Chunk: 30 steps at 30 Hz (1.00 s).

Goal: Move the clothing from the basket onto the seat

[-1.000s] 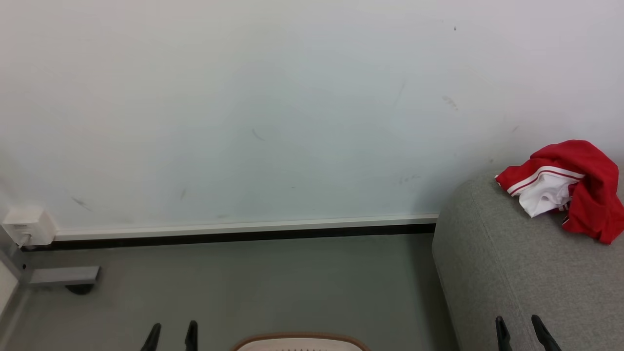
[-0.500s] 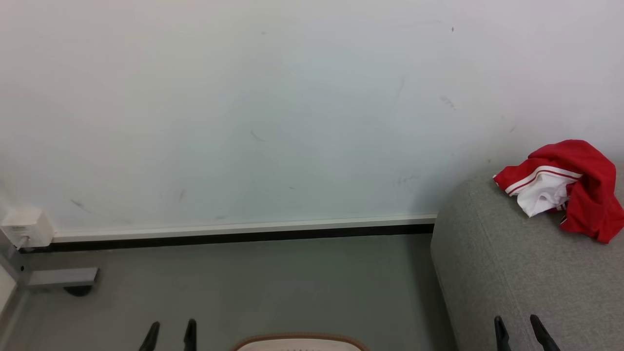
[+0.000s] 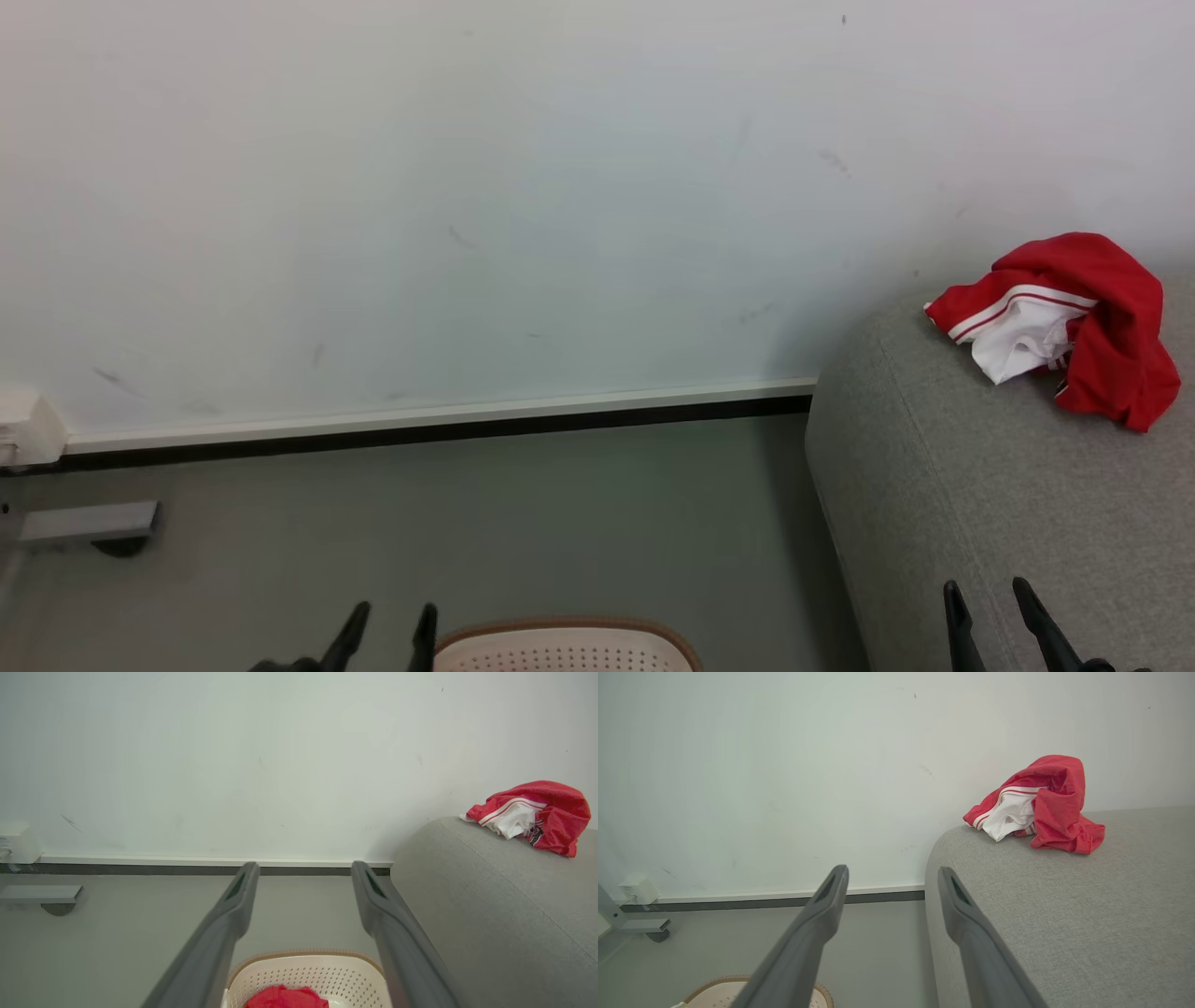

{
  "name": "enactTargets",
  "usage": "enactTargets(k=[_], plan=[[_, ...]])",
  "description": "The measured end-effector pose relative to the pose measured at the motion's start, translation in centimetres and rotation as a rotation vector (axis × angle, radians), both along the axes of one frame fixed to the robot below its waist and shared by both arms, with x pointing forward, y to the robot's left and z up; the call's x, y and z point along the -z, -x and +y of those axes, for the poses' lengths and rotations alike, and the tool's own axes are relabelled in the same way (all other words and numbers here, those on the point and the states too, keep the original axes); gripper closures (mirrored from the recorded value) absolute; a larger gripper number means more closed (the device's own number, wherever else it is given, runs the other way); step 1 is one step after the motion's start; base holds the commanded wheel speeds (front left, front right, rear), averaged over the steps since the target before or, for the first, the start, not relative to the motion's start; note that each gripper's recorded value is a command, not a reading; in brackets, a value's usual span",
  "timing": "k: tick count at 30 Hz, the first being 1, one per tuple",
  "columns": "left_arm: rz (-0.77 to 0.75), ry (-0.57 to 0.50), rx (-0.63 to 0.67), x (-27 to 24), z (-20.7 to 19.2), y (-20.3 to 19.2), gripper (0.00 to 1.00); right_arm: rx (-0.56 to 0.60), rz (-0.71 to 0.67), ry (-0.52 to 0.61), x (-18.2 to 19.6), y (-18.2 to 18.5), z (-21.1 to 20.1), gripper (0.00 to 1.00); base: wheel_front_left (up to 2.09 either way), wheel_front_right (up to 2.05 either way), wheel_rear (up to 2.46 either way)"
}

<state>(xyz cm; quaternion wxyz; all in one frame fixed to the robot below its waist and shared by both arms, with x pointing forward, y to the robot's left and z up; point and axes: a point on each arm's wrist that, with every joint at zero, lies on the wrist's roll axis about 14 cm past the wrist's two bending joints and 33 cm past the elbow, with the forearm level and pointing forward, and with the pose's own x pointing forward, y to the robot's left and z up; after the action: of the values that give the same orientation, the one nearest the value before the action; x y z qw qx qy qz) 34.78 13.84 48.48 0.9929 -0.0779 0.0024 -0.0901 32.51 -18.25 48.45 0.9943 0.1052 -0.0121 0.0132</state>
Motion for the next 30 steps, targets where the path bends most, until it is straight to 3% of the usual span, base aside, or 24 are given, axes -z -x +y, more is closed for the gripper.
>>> enactTargets(k=[7,18,30], plan=[[0.179,-0.07,0.186,3.5,-5.0,-1.7,0.0,0.026,-0.003,0.014,-0.4,-1.2,-1.0,0.0,0.0,0.0,0.0],[0.531,-0.232,0.446,13.1,-11.1,-4.9,0.0,0.052,-0.036,0.053,-1.4,-7.3,-2.8,0.0,0.0,0.0,0.0],[0.858,-0.347,0.563,25.0,-13.2,-6.1,0.0,0.084,-0.101,0.131,-2.2,-13.8,-5.3,0.0,0.0,0.0,0.0]])
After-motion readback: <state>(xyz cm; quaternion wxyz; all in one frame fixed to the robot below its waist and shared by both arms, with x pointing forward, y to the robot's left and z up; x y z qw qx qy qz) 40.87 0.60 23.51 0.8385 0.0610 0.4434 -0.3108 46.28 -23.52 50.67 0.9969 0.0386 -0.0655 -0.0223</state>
